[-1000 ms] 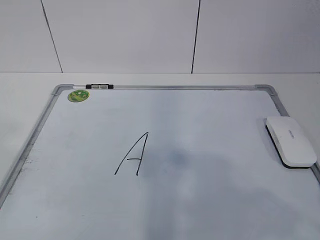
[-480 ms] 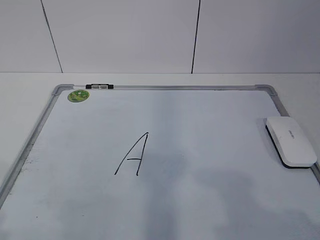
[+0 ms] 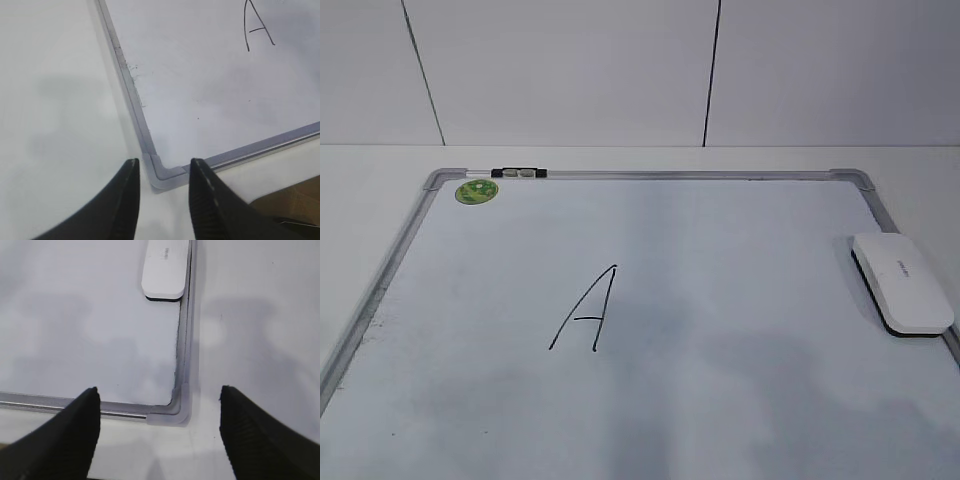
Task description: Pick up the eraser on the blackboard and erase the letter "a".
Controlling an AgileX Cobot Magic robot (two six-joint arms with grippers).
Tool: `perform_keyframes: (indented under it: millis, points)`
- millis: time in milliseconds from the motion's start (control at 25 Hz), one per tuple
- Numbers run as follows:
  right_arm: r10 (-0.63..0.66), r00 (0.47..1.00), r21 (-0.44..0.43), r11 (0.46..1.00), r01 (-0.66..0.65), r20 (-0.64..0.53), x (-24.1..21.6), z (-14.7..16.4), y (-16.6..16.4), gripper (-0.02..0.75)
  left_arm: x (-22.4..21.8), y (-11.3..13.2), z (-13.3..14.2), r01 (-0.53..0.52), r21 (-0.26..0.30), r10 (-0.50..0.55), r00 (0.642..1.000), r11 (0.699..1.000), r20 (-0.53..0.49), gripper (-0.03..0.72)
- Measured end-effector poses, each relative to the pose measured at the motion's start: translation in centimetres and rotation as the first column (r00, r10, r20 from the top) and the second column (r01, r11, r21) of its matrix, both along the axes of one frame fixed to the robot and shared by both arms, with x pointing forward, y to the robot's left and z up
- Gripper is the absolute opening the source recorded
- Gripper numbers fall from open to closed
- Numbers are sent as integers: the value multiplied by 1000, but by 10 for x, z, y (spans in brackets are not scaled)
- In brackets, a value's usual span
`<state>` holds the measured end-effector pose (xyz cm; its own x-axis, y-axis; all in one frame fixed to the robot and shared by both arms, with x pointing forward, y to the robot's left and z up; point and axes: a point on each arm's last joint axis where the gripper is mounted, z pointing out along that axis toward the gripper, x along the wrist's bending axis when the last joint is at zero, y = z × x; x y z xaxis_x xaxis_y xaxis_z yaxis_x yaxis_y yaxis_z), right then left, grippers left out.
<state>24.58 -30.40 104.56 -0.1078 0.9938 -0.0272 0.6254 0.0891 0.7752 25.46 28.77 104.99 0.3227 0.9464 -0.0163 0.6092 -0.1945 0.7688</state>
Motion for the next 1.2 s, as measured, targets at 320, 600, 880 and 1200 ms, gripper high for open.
perform_keyframes:
  millis: [320, 600, 880, 1200]
  points:
    - [5, 1000, -3, 1000, -5, 16, 1, 0, 0, 593, 1, 0, 1, -4, 1, 4, 1000, 1000, 15, 246]
    - [6, 1000, -5, 1000, -6, 16, 1, 0, 0, 593, 1, 0, 1, -4, 2, 4, 1000, 1000, 15, 245]
    - [7, 1000, -5, 1000, -6, 18, 1, 0, 0, 593, 1, 0, 1, -4, 2, 4, 1000, 1000, 15, 245]
    - [6, 999, 0, 1000, -6, 43, -2, 1, 0, 593, -4, 1, 1, -3, -4, 4, 999, 1000, 49, 245]
